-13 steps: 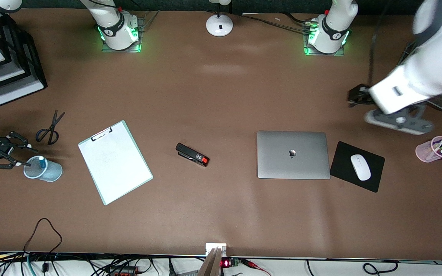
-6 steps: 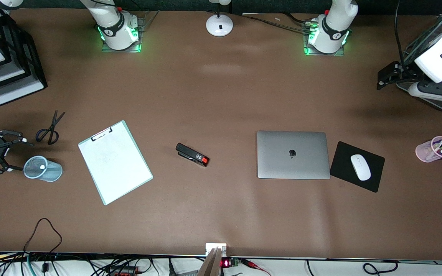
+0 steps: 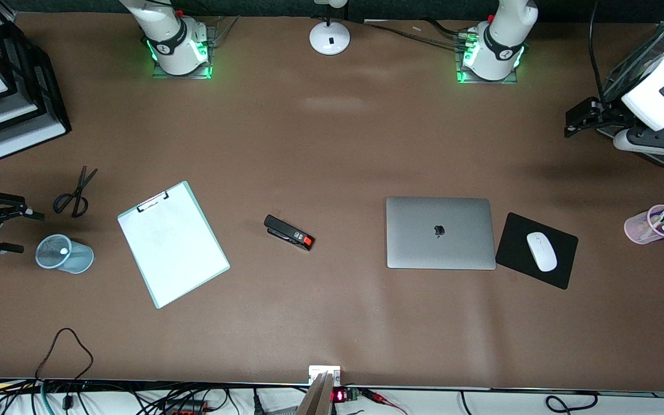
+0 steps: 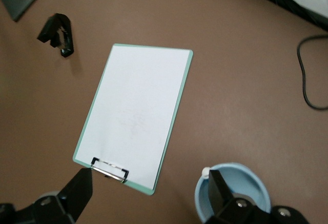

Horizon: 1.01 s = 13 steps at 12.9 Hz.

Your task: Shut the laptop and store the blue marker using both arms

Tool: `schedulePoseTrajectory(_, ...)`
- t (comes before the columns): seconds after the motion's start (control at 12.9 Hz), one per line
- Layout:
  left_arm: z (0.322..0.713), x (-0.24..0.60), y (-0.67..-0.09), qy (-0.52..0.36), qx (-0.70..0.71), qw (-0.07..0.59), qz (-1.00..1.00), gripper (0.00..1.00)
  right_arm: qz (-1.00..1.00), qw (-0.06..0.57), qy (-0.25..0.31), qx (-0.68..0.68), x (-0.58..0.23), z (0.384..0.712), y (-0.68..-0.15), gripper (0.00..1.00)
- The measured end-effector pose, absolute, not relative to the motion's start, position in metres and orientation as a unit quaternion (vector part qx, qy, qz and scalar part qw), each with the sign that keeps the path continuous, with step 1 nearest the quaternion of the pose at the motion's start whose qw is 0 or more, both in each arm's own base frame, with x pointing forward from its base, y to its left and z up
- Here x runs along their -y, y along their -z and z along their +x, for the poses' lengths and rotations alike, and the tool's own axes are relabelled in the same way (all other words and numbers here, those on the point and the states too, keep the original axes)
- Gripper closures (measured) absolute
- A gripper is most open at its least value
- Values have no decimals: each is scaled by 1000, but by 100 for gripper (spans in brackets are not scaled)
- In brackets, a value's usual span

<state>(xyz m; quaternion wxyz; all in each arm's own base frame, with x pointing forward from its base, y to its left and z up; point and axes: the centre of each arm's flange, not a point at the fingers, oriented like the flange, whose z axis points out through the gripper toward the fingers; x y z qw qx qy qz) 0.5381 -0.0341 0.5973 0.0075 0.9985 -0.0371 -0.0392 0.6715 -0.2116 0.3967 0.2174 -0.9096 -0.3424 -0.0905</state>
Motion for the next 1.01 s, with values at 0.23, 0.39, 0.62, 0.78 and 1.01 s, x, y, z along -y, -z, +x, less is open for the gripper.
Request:
schedulePoseTrajectory(0.23,543,35,-602,33,32,8,999,0,-945,175,30,274,170,674,-429,0)
schedulePoseTrajectory(0.39,544,35,-599,42,31,8,999,0,-963,130,-9,237,136,676,-443,0)
schedulePoseTrajectory(0.62,545,32,-595,56,29,8,998,0,-977,86,-44,190,85,676,-459,0)
schedulePoseTrajectory(0.78,545,29,-600,50,25,8,998,0,-982,64,-57,167,72,672,-466,0)
schedulePoseTrajectory(1.01,546,25,-606,46,21,9,999,0,-989,56,-70,118,58,662,-486,0)
